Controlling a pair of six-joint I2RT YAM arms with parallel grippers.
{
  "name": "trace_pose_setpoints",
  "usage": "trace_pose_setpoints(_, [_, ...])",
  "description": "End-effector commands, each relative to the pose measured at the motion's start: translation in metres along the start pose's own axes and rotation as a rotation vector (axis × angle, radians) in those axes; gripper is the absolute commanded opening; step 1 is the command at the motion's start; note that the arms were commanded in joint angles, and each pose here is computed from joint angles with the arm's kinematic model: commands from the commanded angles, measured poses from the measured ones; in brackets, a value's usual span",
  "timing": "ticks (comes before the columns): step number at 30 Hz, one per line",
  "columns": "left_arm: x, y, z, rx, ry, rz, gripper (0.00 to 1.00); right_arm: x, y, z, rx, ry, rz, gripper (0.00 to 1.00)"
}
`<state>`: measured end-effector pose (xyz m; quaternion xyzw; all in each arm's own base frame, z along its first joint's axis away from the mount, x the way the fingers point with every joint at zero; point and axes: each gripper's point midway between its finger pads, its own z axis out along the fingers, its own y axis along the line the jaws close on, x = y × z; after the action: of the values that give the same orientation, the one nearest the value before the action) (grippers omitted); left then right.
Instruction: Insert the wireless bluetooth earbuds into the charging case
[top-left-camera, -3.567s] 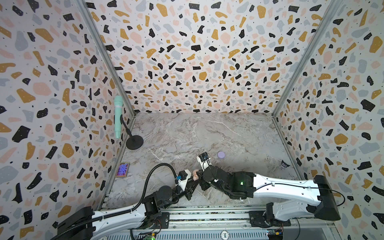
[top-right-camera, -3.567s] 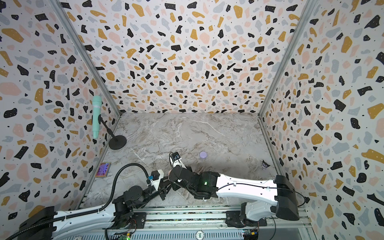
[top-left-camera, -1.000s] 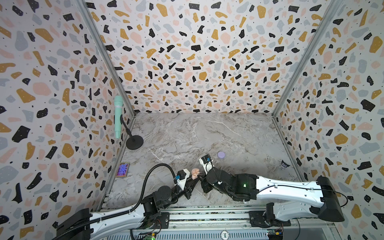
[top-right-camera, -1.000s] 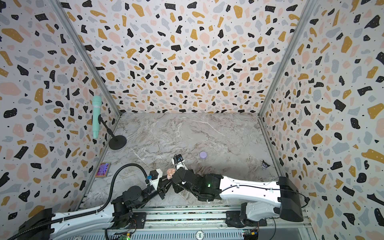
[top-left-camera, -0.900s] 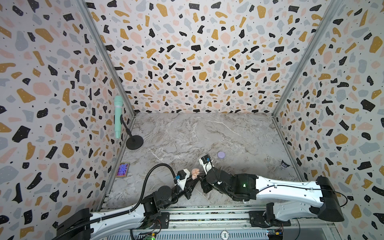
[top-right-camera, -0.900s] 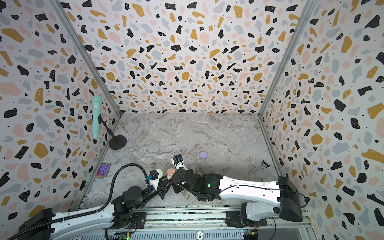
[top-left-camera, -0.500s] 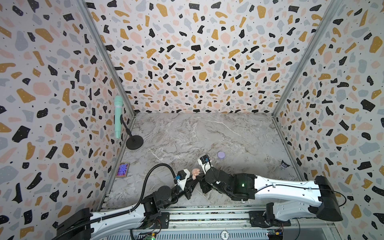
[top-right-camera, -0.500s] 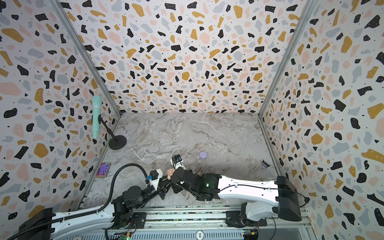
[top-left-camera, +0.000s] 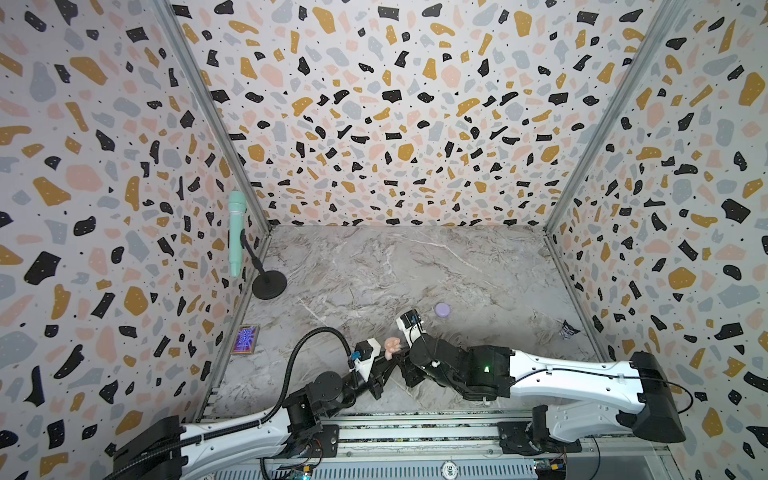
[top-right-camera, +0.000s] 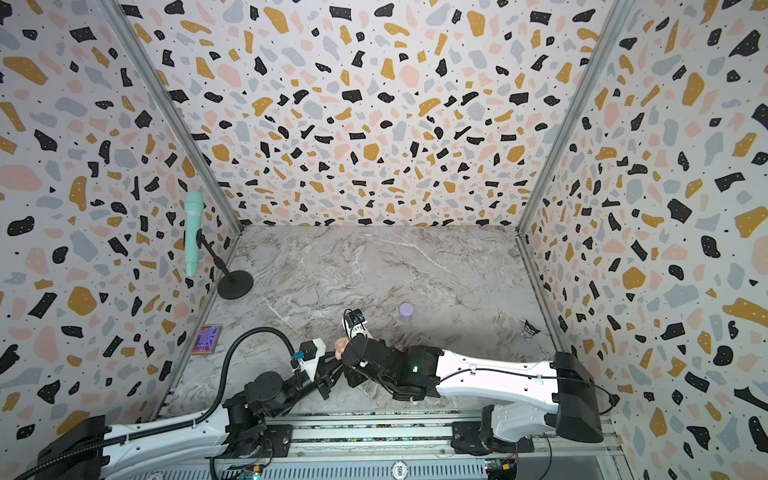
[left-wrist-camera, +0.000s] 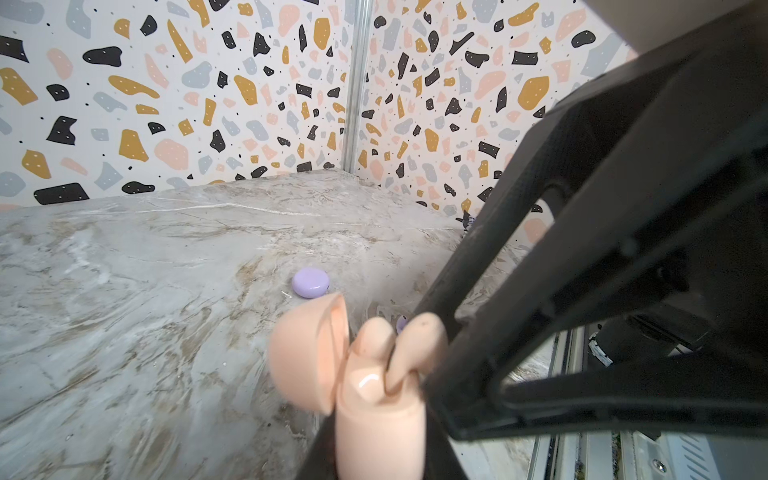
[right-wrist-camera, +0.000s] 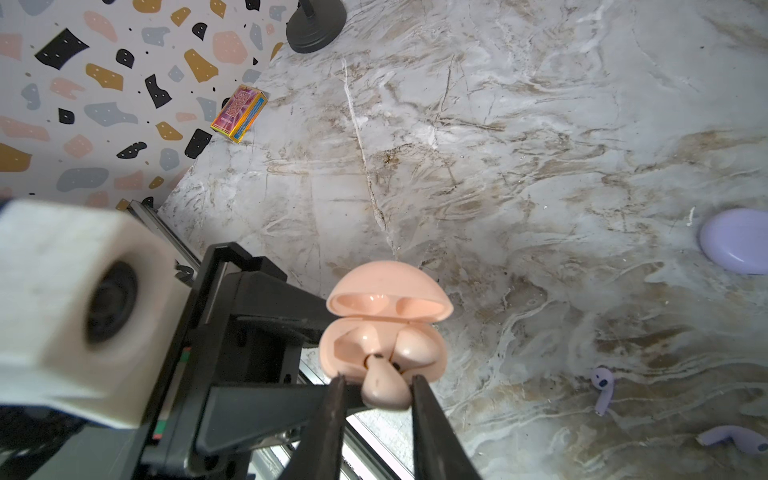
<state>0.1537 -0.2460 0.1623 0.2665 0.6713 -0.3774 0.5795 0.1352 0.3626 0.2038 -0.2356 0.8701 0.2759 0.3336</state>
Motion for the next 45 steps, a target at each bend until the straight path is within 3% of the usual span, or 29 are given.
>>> trace_pose_setpoints(1, [0.002,0.0,-0.005,0.013,-0.032,0.011,0.0,-0.014,0.006,-0.012,-0.024,-0.022,0.021,0.29])
trace_pose_setpoints(28, [0.005,-0.003,-0.005,0.028,-0.019,0.014,0.0,-0.029,0.033,-0.019,-0.111,-0.026,0.013,0.27])
trace_pose_setpoints(32, [0.004,-0.004,-0.005,0.033,-0.023,0.019,0.0,-0.045,0.029,-0.04,-0.115,-0.092,0.015,0.28])
trace_pose_setpoints(35, [0.003,-0.006,-0.005,0.045,-0.026,0.018,0.0,-0.059,0.02,-0.057,-0.129,-0.138,0.014,0.42])
trace_pose_setpoints(42, [-0.016,-0.023,-0.011,0.14,-0.104,-0.018,0.0,-0.067,-0.018,-0.068,-0.274,-0.133,0.062,0.92])
trace_pose_setpoints(45, [-0.028,-0.032,-0.016,0.194,-0.155,-0.04,0.0,-0.062,-0.017,-0.069,-0.396,-0.109,0.067,0.98])
